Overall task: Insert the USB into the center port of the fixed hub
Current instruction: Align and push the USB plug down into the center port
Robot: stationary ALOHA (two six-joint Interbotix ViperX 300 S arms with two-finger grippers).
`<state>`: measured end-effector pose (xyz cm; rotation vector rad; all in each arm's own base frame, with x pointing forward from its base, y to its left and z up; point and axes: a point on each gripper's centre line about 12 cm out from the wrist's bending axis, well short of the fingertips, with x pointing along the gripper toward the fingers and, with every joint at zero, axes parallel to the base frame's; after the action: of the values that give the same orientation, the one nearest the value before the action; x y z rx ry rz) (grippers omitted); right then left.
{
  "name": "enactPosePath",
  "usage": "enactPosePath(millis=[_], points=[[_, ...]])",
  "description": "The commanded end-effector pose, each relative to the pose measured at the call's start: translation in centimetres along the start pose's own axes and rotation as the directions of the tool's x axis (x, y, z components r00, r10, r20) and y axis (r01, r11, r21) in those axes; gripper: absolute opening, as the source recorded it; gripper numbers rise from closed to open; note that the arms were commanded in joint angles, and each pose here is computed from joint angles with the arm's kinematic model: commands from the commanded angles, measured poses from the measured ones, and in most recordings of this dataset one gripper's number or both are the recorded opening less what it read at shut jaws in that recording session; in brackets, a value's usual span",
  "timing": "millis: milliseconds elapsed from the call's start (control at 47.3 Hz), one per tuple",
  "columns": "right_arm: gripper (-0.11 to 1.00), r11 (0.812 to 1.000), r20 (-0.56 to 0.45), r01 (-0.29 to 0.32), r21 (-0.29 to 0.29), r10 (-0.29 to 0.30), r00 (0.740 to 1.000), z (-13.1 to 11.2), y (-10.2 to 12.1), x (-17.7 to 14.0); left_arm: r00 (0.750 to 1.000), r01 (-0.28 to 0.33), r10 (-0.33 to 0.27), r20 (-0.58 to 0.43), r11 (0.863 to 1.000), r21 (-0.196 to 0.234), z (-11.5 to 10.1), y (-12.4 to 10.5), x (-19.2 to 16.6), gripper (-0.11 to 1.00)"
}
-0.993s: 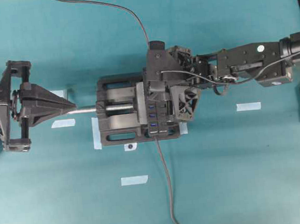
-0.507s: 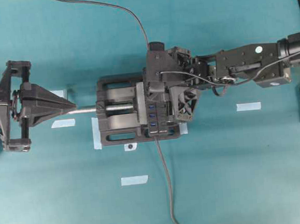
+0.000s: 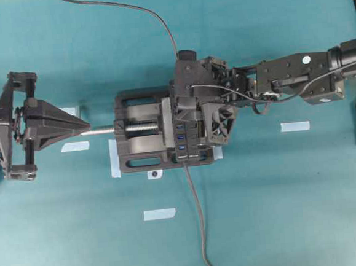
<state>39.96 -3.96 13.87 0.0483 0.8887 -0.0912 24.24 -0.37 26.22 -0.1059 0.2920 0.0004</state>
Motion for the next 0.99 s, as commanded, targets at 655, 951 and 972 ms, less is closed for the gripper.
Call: enactPosePath(millis=[655,951,972], points=[[0.08,1.0,-0.046,0.001,0.012,-0.001,0.999,-1.5,-0.1,0.4,1.0,0.004,-0.003,0.03,1.0,-0.001,1.0,-0.1,0.0,0.0],[0.09,1.0,0.011,0.004,0.031,-0.004,1.0,-0.6,-0.2,0.1,1.0,0.004,-0.003,0.03,1.0,-0.001,1.0,-0.1,0.0,0.0],[0.09,0.999,0.017,0.004,0.035,-0.004,1.0,-0.5,-0.3,0.1,1.0,0.004,-0.003,0.03,1.0,-0.001,1.0,-0.1,0.0,0.0]])
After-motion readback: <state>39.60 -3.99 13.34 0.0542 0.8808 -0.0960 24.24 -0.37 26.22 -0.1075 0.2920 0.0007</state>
